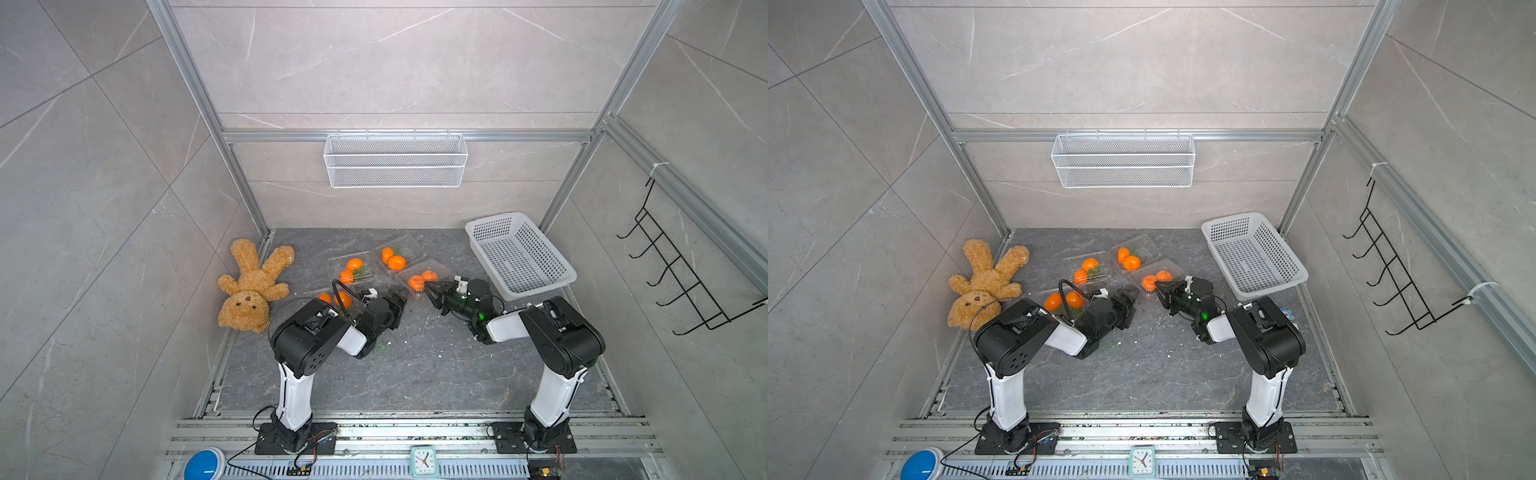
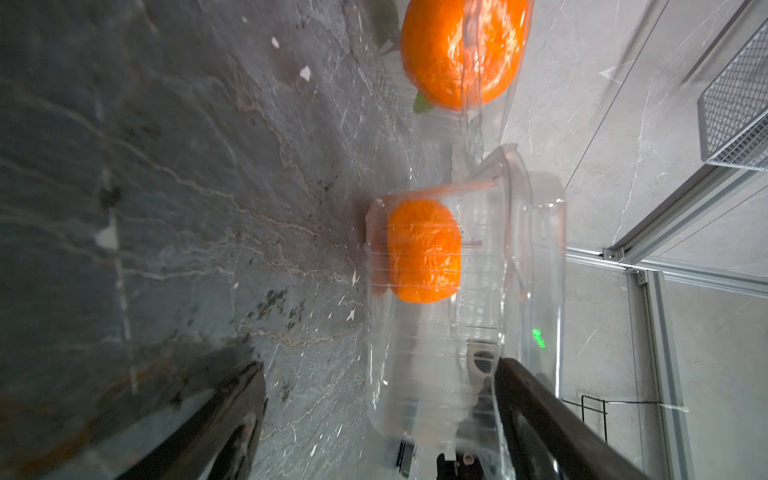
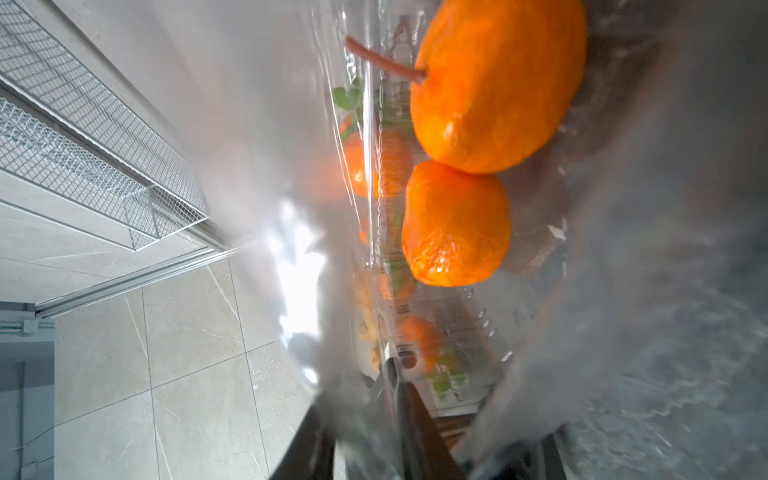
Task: Take oranges out of containers
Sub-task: Open the packing box at the center of the board.
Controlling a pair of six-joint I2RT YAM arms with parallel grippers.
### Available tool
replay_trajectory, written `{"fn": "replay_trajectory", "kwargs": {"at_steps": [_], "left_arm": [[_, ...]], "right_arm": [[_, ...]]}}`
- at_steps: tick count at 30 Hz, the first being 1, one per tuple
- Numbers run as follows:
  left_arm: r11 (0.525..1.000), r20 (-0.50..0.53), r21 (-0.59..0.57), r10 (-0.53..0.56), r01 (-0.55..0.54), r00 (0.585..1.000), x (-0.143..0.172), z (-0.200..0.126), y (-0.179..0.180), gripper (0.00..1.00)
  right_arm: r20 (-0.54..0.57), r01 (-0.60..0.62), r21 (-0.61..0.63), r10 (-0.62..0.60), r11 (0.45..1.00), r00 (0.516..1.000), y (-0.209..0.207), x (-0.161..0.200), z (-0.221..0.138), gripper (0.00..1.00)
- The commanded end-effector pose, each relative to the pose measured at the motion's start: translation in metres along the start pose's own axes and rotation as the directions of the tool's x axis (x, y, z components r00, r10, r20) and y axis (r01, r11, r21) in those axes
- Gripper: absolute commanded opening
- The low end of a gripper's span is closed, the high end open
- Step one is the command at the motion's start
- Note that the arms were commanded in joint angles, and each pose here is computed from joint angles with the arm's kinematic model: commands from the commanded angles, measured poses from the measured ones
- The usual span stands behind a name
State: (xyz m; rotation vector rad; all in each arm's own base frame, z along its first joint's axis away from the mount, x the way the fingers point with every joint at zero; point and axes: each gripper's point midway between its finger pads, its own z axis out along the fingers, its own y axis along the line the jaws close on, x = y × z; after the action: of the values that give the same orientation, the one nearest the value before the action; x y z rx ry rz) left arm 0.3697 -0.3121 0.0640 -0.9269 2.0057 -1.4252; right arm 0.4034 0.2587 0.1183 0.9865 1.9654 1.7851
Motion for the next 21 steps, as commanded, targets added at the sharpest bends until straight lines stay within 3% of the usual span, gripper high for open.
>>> {"fn": "replay_trajectory", "kwargs": {"at_steps": [1,14,21], "left_arm": [[0.995,-0.096,0.103,0.026,-0.017,0.995,0.029,0.005,-0.033,0.88],[0.996,-0.081,0.084,0.013,-0.006,0.997,0.026,-0.004,-0.021,0.88],[0.999,-0.054,0.044,-0.005,0.007,0.999,0.006,-0.019,-0.007,0.88]], "right_arm": [[-0.138,0.041,-0.031,-0.045,0.999,0.989,0.008,0.038,0.013,0.29],[-0.171,0.066,-0.075,-0.078,0.995,0.982,0.017,0.050,0.022,0.33],[-0.183,0.128,-0.088,-0.142,0.988,0.973,0.037,0.054,0.024,0.41]]}}
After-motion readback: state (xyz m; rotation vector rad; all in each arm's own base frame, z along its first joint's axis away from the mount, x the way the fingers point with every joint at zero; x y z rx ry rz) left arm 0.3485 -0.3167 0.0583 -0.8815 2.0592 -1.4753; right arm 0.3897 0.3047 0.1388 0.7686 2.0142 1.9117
